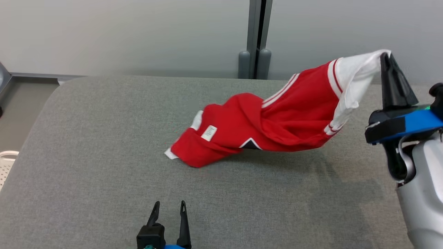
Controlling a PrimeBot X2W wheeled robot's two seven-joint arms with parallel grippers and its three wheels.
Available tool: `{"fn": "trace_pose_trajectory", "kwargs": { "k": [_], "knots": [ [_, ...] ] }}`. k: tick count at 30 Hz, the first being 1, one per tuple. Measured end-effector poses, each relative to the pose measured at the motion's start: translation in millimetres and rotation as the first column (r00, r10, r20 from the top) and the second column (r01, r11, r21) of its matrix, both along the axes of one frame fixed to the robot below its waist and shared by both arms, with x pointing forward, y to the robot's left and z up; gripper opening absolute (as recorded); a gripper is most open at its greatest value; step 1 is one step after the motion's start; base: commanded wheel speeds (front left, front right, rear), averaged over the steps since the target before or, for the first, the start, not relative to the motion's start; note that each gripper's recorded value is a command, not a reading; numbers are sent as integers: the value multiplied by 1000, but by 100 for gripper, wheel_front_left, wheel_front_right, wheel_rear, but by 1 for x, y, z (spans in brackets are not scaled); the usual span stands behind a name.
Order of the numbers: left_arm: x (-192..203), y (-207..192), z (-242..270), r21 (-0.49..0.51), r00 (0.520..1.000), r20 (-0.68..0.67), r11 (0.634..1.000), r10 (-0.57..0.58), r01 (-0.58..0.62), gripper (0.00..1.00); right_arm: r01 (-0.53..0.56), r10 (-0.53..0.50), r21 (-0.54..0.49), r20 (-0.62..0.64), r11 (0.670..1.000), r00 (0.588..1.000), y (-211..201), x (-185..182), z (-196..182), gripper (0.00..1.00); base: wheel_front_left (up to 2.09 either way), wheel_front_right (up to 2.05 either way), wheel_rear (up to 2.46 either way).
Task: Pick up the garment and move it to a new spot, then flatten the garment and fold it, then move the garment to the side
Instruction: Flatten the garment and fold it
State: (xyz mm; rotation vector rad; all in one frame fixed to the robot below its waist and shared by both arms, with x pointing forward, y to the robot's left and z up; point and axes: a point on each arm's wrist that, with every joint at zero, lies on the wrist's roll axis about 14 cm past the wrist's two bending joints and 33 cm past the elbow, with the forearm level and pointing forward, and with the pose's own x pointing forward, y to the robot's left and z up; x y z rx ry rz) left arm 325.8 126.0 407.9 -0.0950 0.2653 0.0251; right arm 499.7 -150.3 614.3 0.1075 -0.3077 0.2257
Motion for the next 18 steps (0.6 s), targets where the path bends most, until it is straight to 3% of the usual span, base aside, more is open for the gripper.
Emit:
{"fn": "trace_pose_trajectory", "kwargs": {
  "k": [10, 18],
  "knots": [
    [-4, -6, 7, -16, 999, 26, 999, -30, 30, 100, -55, 63, -36, 304, 998, 951, 15, -14, 128, 0, 0, 0, 0],
    [-12, -10, 7, -38, 999, 23, 999, -33, 34, 100, -170, 227, -164, 448, 972, 865, 87, -14, 202, 0, 0, 0, 0]
  ]
}}
